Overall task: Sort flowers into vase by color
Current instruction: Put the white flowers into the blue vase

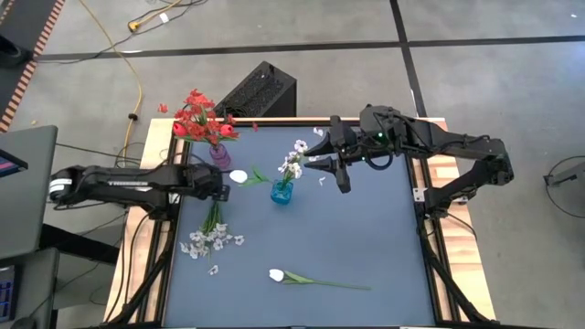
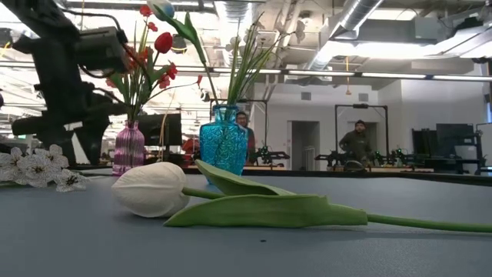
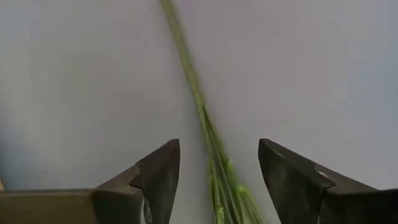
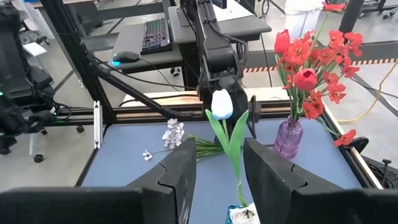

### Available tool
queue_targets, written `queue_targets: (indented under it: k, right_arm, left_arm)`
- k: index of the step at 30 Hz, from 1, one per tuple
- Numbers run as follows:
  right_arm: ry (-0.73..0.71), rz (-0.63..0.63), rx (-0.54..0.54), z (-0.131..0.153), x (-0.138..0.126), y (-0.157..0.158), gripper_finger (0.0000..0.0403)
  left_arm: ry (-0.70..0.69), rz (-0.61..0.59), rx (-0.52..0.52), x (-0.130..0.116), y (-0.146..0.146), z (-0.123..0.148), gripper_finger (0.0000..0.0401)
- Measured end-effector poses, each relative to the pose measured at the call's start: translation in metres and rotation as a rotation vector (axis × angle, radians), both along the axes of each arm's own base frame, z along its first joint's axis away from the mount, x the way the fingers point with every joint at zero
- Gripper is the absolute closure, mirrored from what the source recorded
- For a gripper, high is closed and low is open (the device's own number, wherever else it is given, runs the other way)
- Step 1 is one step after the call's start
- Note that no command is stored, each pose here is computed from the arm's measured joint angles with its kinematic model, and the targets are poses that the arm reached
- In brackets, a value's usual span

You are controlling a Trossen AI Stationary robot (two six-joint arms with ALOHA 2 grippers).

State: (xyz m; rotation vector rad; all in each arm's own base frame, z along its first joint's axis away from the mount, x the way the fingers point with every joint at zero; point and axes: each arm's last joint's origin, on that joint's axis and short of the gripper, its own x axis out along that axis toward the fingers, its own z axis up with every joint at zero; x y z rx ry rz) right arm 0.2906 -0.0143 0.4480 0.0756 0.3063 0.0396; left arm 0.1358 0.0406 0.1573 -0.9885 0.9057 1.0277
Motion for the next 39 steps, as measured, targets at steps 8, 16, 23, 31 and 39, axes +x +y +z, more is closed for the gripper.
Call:
queue_targets:
  k: [8, 16, 23, 31, 39]
  right_arm:
    - [0.018, 0.002, -0.005, -0.002, -0.001, 0.000, 0.0243]
    - [0.032, 0.005, 0.010, -0.003, -0.001, 0.002, 0.0243]
    - [0.027, -0.002, 0.028, -0.002, -0.001, 0.002, 0.0243]
    - [-0.004, 0.005, 0.029, 0.000, 0.000, 0.004, 0.0243]
    - [-0.031, 0.007, 0.027, 0.003, 0.001, 0.004, 0.0243]
  left_arm:
    - [0.105, -0.058, -0.077, 0.014, 0.000, -0.020, 0.0193]
    - [0.157, -0.116, -0.094, 0.012, -0.005, -0.022, 0.0322]
    - [0.106, -0.121, -0.101, 0.011, -0.006, -0.017, 0.0391]
    - [-0.171, -0.209, -0.183, 0.007, -0.015, 0.022, 0.0398]
    - [-0.268, -0.165, -0.196, -0.034, -0.026, 0.050, 0.0399]
